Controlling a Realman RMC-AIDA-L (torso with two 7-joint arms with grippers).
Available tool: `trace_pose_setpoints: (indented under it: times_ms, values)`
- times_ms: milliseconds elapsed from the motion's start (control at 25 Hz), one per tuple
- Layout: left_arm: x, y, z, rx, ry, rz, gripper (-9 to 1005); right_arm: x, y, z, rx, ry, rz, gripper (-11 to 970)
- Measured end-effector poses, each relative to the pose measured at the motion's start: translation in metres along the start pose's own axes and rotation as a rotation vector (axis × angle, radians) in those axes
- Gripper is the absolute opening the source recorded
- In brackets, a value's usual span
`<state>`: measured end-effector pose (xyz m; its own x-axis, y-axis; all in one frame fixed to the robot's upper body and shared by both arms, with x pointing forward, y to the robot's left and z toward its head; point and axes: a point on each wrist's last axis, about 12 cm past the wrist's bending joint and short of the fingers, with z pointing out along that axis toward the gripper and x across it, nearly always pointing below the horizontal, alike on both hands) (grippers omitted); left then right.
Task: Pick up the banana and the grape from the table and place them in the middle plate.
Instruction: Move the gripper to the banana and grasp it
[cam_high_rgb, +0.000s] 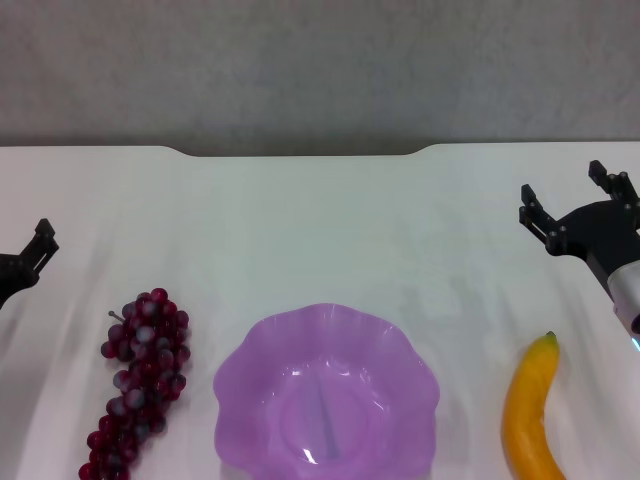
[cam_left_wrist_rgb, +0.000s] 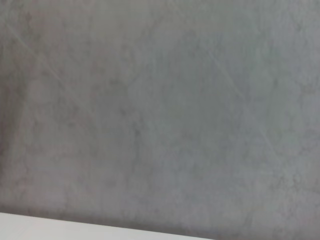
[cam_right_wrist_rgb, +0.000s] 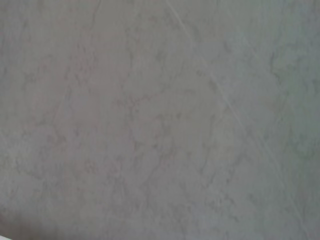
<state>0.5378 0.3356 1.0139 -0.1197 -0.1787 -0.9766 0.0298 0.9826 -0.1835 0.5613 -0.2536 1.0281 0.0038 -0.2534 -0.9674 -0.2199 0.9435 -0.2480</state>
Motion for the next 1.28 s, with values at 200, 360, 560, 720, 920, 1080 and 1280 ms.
trace_pose_setpoints:
  times_ms: [200,360,560,720,920,1080,1280]
  values:
    - [0.0,0.0,0.0,0.0,0.002,0.0,877,0.0,0.001,0.0,-0.004,0.0,-0.004,892]
    - [0.001,-0.001,0.0,0.003,0.004,0.001,877,0.002,0.0,-0.002,0.0,0.006,-0.003,891]
    - [0.002,0.0,-0.002,-0.001,0.01,0.0,876,0.001,0.001,0.0,-0.001,0.012,0.004,891]
    - [0.006,0.004,-0.006,-0.012,0.024,-0.001,876,-0.004,0.01,0.003,-0.021,0.005,0.011,892]
    - [0.009,0.011,-0.014,-0.034,0.037,0.001,876,-0.017,0.028,0.003,-0.032,0.04,-0.015,891]
    - [0.008,0.01,-0.011,-0.029,0.036,0.003,876,-0.043,0.033,0.0,-0.03,0.129,-0.065,891]
    - [0.008,0.01,-0.011,-0.032,0.04,0.008,876,-0.071,0.033,-0.002,-0.16,0.212,0.011,892]
